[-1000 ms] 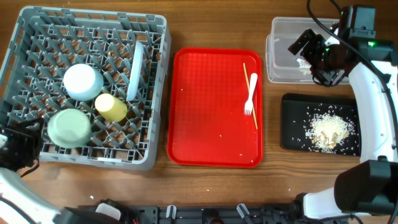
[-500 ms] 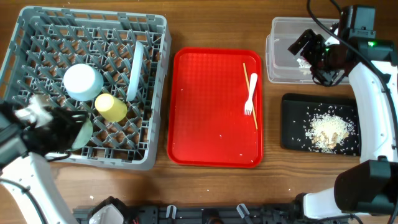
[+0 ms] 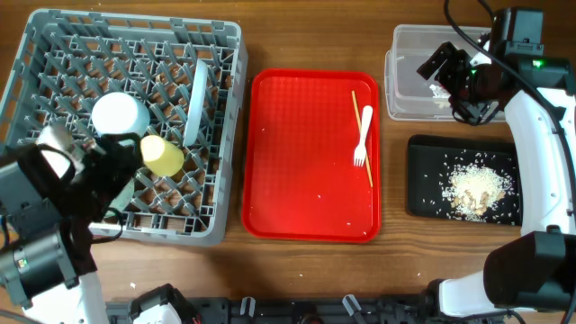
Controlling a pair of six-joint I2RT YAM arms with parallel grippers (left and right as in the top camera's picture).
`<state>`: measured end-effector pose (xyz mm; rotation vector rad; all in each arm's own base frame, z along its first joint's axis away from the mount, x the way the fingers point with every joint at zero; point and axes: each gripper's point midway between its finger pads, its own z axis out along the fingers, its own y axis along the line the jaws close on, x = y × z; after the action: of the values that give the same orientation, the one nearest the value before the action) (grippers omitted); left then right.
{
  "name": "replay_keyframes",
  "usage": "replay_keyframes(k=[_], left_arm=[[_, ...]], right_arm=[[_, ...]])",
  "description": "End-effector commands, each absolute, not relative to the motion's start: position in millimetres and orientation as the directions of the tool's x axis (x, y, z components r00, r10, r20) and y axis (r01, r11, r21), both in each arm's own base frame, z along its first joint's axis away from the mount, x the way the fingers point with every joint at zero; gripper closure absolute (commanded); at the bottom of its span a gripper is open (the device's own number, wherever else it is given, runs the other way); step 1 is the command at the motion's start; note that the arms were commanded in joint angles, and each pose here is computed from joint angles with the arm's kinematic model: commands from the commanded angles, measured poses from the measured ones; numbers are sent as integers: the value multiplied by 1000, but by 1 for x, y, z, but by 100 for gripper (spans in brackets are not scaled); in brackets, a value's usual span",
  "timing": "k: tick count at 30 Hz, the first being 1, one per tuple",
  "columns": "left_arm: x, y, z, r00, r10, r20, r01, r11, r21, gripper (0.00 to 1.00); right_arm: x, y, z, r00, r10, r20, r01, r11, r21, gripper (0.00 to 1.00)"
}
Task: Sort waste into correct bins and load items into the dishwasher rack
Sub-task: 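Withdraw the left gripper to the front-left of the rack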
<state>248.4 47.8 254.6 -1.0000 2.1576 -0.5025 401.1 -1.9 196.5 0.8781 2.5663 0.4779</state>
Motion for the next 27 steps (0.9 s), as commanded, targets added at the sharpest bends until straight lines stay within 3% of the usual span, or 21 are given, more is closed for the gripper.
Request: replay_keyframes(k=[1,8,12,14,15,18,19,22,24,25,26,27], left_arm=[[231,93,246,-271,-849,-454,-715,494,-496,0],[215,102,217,-296,-867,-400,-812,449,-373,0],[202,133,207,-120,-919,-376,-907,256,-336,0],[198,141,202,-60,-939,-338,-918,185,-350,0],[194,145,200,-41,-945,-325,-925,159,-345,0],[182,153,194,2,-954,-300,-943,98,-318,0],[178,157,193,24,-954,-299,-946,76,-317,0],[171,162,192,76,-955,-286,-949,19,-316,0],[158,162,188,203,-951,-233,-941,-123,-316,0],[154,161,187,253,-945,-207,-931,-180,-318,0],[151,159,185,264,-946,-190,-930,-198,-308,0],[148,157,184,262,-947,-184,-934,-201,-295,0]], right_arm=[[401,-3,193,-724,646,-242,521,742,423,0],[401,-3,193,-720,651,-239,525,737,426,0],[416,-3,201,-545,825,-153,664,535,522,0],[410,9,201,-569,818,-86,660,517,545,0],[411,26,207,-647,760,-70,586,553,593,0],[409,65,211,-848,484,-216,275,750,601,1],[400,72,194,-877,419,-237,260,827,498,0],[382,75,157,-908,345,-237,294,928,228,0],[377,88,134,-934,276,-225,255,960,116,1],[375,92,122,-941,265,-209,254,964,78,6],[373,93,108,-945,268,-186,267,963,34,21],[373,93,99,-945,278,-169,279,960,17,25]])
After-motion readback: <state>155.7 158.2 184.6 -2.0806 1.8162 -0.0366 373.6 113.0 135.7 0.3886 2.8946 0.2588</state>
